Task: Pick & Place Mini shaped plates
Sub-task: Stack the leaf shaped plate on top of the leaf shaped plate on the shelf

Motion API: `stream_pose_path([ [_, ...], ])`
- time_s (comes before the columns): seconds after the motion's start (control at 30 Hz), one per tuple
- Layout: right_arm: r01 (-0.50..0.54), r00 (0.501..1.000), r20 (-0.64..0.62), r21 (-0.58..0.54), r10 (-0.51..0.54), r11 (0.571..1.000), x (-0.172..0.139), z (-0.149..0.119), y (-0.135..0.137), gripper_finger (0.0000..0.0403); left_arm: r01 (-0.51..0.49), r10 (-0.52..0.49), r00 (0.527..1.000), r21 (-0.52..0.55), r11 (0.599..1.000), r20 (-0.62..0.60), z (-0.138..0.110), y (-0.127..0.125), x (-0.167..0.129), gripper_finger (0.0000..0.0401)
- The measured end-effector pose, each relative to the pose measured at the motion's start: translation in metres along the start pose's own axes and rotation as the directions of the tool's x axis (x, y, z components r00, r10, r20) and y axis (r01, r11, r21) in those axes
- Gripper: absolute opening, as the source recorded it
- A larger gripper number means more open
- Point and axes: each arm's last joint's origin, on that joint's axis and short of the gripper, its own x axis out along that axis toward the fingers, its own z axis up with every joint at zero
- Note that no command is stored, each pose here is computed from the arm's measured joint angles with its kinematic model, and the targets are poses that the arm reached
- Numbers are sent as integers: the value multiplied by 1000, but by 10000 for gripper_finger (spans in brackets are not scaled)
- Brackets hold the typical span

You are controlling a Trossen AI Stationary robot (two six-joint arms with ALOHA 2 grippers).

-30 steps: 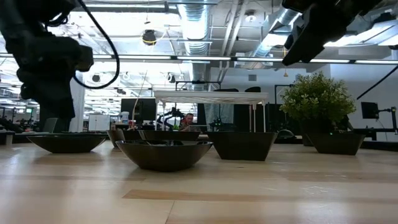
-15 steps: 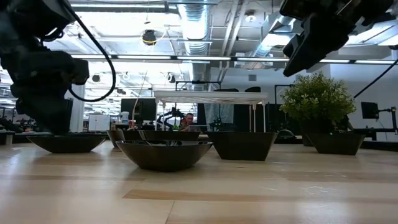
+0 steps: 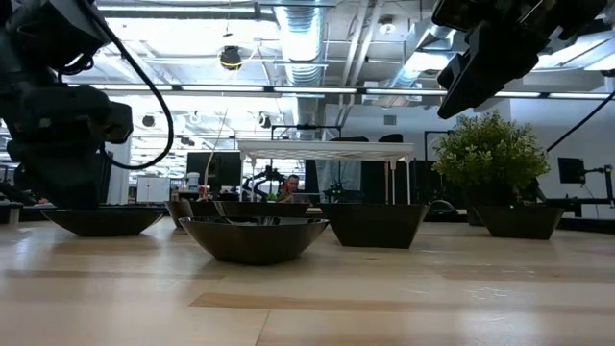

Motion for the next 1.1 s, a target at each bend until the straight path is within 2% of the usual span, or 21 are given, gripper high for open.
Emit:
stream_pose_path([
  [0.6, 1, 1000, -2, 0, -1, 1000, 0, 0, 0, 66, 24, -24, 1000, -17, 1000, 12, 1, -2, 0, 10],
  [0.93, 0, 1000, -2, -1, 0, 1000, 0, 0, 0, 66, 50, -50, 999, -21, 999, 20, 2, -4, -1, 7],
  [1.1, 0, 1000, -2, 0, 0, 1000, 0, 0, 0, 66, 97, -97, 995, -10, 995, 38, 2, -7, -7, 9],
])
